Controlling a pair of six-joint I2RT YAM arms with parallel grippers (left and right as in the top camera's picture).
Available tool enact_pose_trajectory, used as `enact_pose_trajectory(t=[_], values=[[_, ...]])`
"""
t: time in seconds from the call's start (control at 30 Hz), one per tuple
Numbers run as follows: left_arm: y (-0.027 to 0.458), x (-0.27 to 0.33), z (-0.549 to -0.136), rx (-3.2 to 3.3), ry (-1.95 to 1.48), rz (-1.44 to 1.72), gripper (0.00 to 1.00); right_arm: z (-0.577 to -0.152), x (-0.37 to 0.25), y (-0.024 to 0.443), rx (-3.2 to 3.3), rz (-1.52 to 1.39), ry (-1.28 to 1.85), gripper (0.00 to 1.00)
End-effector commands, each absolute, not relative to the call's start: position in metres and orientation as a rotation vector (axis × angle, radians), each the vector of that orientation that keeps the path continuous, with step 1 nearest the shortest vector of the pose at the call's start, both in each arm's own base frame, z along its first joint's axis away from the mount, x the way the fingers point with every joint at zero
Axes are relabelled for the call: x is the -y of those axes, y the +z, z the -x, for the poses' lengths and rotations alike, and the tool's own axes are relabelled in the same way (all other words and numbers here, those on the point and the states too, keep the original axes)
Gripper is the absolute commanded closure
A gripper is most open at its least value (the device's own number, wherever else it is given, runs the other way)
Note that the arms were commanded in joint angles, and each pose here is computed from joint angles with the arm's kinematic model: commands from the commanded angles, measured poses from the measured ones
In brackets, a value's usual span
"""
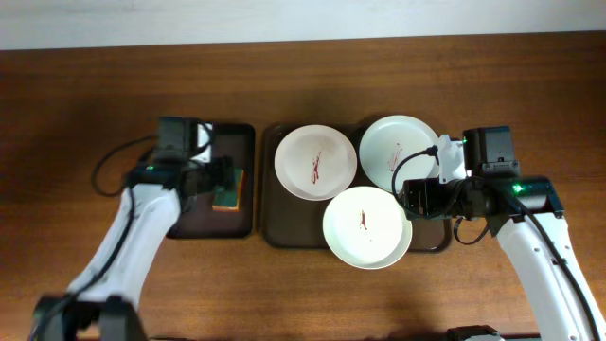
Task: Clean dirty plates on tray and stack at the side
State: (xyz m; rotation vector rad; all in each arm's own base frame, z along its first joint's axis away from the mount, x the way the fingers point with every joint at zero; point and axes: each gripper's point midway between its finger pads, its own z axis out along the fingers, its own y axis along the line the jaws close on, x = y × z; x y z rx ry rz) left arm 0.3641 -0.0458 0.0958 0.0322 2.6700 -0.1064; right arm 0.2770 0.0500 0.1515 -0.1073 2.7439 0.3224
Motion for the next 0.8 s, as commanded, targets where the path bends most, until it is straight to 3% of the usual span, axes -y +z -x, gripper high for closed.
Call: enact_pose_trajectory(t=[0.0,0.1,0.33,0.37,0.4,0.43,0.63,0.67,0.73,0.77], values=[[0.064,0.062,-0.369,-2.737,-0.119,-0.138,0.30,-0.282,-0.050,0.159,-2.723,0.095,0.333,0.01],[0.035,0.070,-0.367,-2.798,-0.118,-0.169,0.39,-0.282,-0.050,0.159,-2.724,0.095,0.333,0.01],[0.013,0.070,-0.365,-2.849,-0.112,-0.173,0.50,-0.282,-0.050,0.159,-2.724,0.095,0.333,0.01],[0.010,0.070,-0.364,-2.857,-0.111,-0.174,0.61,-0.282,-0.050,0.159,-2.723,0.095,0.333,0.01],[0.009,0.070,-0.364,-2.860,-0.110,-0.173,0.93,-0.282,-0.050,0.159,-2.723,0.095,0.333,0.01],[0.010,0.070,-0.365,-2.857,-0.110,-0.172,1.00,-0.282,-0.050,0.159,-2.724,0.095,0.333,0.01],[0.056,0.065,-0.383,-2.788,-0.066,-0.127,1.00,-0.276,-0.050,0.147,-2.768,0.090,0.337,0.03],[0.061,0.065,-0.384,-2.778,-0.075,-0.090,1.00,-0.274,-0.050,0.140,-2.791,0.087,0.339,0.10],[0.060,0.065,-0.381,-2.791,-0.077,-0.067,1.00,-0.271,-0.051,0.122,-2.853,0.078,0.350,0.32],[0.058,0.064,-0.377,-2.809,-0.074,-0.067,1.00,-0.270,-0.051,0.110,-2.901,0.071,0.353,0.38]])
